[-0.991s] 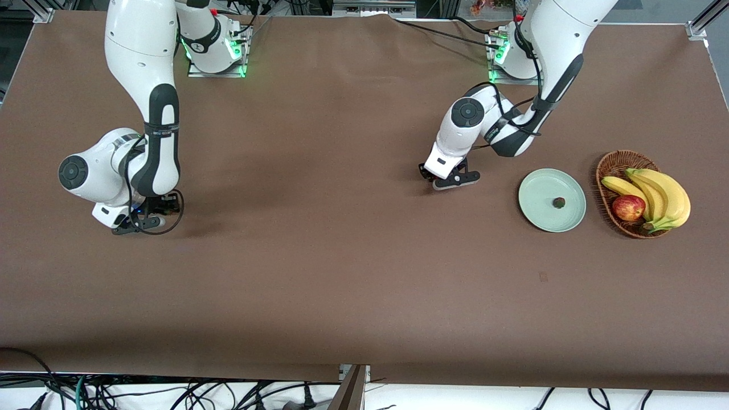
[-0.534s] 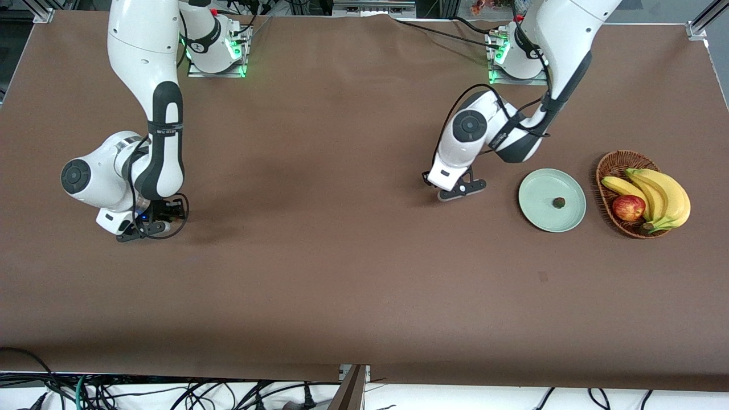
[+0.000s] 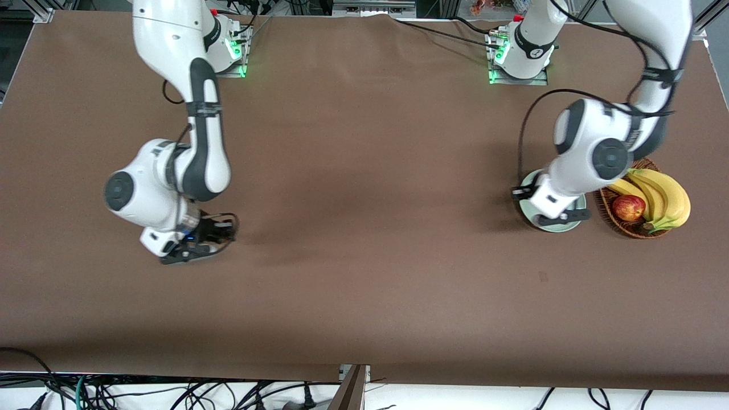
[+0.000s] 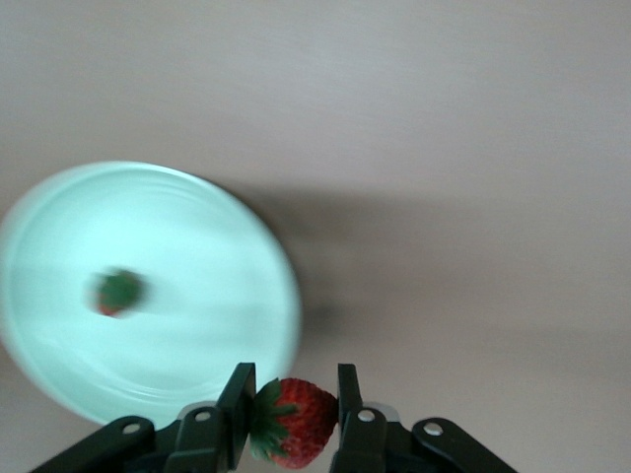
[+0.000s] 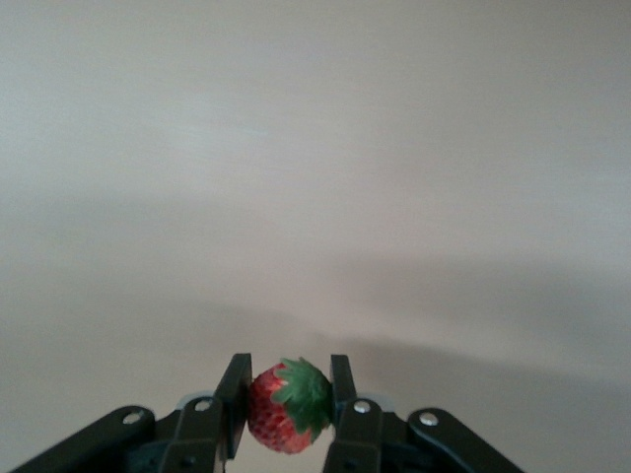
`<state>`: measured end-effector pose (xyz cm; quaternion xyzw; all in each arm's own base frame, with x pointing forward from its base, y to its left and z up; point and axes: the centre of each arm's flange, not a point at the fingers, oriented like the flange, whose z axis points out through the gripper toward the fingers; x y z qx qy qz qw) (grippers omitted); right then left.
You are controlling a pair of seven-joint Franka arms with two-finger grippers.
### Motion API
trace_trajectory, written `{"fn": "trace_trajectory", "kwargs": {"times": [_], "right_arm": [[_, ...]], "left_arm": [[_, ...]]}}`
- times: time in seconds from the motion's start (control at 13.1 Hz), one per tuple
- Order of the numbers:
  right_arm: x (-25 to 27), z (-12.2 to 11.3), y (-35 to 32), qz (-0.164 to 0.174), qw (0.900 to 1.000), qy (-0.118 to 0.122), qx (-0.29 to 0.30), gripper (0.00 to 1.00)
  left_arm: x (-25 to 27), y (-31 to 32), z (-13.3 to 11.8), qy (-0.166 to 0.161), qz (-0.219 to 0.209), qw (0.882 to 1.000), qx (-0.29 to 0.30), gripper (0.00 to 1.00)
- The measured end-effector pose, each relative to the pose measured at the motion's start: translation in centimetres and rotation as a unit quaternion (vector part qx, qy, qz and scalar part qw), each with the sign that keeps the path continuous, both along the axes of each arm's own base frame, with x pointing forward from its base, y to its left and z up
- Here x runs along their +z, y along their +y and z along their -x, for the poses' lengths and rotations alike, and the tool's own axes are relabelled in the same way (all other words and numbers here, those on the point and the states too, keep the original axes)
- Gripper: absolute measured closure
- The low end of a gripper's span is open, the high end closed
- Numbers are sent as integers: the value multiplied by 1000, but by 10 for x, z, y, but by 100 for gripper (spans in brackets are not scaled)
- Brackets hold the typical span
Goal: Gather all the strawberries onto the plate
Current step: 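Place the strawberry on the plate while the right gripper carries the third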
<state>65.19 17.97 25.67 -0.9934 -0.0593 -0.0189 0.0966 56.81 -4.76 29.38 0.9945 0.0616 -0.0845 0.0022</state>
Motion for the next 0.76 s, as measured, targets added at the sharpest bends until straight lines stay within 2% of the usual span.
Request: {"fn": "trace_trajectory", "kwargs": {"times": [0.23, 0.46, 0.53, 0.69, 0.76], "right_arm": [[13, 9, 109, -47, 997, 20, -64, 63], [27, 22, 212, -91, 986, 37, -135, 63], [25, 28, 244, -100, 982, 33, -157, 63], [7, 53, 307, -114, 975, 11, -189, 63], [-4, 74, 338, -122, 971, 0, -206, 63]], "left_arm": [[-17, 73, 3, 6, 1, 999, -39, 62], [-52, 92, 3, -6, 0, 998, -58, 62], [-64, 91, 3, -7, 0, 998, -61, 62], [-79, 90, 2, -12, -2, 998, -62, 62], [-83, 90, 2, -13, -2, 998, -63, 56]]}}
